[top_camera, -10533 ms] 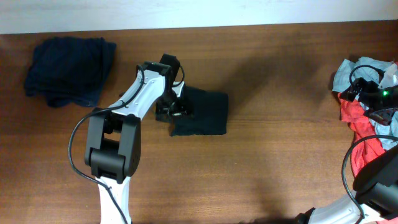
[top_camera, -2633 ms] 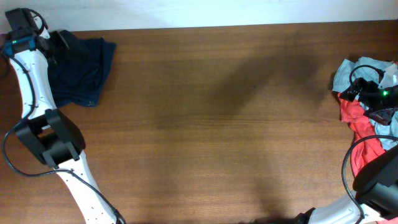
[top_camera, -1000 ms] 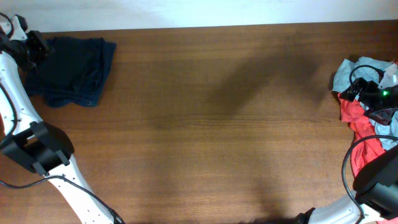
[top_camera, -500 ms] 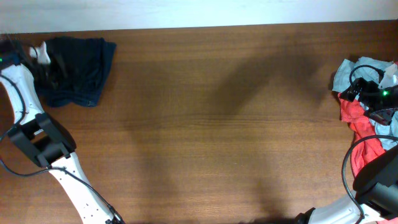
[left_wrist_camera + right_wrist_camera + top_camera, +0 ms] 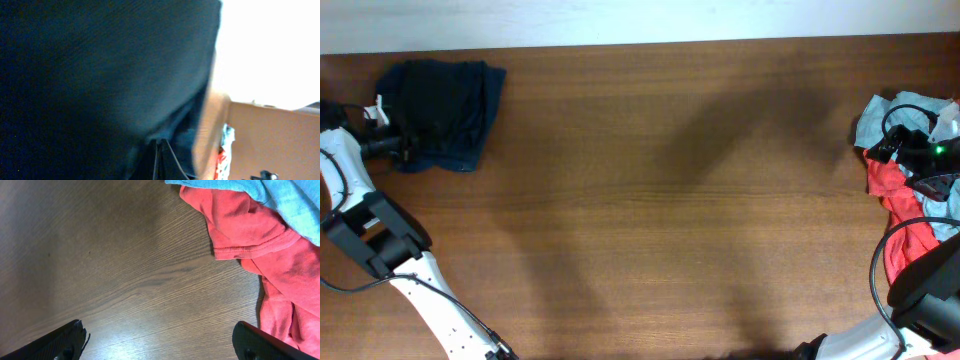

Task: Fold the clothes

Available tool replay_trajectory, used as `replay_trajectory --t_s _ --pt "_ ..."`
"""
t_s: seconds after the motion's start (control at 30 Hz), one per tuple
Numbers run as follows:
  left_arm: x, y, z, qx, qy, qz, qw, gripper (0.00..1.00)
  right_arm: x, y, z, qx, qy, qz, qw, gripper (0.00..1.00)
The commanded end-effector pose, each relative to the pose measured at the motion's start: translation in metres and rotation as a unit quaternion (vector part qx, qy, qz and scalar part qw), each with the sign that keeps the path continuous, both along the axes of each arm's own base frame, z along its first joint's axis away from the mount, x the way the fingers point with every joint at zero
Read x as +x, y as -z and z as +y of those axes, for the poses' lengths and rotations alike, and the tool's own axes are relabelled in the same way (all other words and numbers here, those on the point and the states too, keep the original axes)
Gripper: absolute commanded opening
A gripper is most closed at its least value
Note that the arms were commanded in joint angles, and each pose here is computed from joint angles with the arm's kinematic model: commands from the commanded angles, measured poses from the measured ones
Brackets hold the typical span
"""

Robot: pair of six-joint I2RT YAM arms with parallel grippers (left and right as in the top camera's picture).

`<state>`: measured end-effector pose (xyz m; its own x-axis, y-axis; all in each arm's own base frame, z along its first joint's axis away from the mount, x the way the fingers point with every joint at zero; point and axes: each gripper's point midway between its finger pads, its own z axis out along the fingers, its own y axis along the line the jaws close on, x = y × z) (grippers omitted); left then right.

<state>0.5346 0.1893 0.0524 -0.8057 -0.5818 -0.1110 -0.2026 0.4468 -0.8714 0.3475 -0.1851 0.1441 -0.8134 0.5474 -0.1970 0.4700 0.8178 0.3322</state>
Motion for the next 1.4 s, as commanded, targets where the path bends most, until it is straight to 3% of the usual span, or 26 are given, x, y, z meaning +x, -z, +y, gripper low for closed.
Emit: replay_trajectory --t_s 0.0,0.17,0.37,0.6,0.77,1.17,1.27,1.37 --pt "0.013 -0.084 0.001 0.01 0.014 -0.114 0.993 0.01 0.0 -0.003 -0.003 -0.007 0.005 0.0 1.0 0.99" --pt "0.026 -0.124 0.009 0.063 0.015 -0.183 0.981 0.01 0.0 -0.003 -0.003 -0.007 0.005 0.0 1.0 0.99" --pt "0.04 -0.104 0.04 0.128 -0.061 -0.116 0.983 0.01 0.0 -0.003 -0.003 -0.007 0.005 0.0 1.0 0.99" --pt "0.052 -0.088 0.061 0.205 -0.093 -0.101 0.969 0.01 0.0 -0.003 -0.003 -0.007 0.005 0.0 1.0 0.99" --pt "0.064 -0.067 0.057 0.208 -0.087 -0.106 0.968 0.01 0.0 -0.003 -0.003 -0.007 0.005 0.0 1.0 0.99" --pt "0.056 0.043 0.073 0.204 -0.099 -0.023 0.974 0.0 0.0 -0.003 -0.003 -0.007 0.005 0.0 1.0 0.99" --pt "0.06 0.046 0.068 0.189 -0.091 -0.04 0.977 0.02 0.0 -0.003 -0.003 -0.007 0.005 0.0 1.0 0.99" --pt "0.072 0.01 0.05 0.138 -0.055 -0.127 0.981 0.01 0.0 -0.003 -0.003 -0.007 0.005 0.0 1.0 0.99"
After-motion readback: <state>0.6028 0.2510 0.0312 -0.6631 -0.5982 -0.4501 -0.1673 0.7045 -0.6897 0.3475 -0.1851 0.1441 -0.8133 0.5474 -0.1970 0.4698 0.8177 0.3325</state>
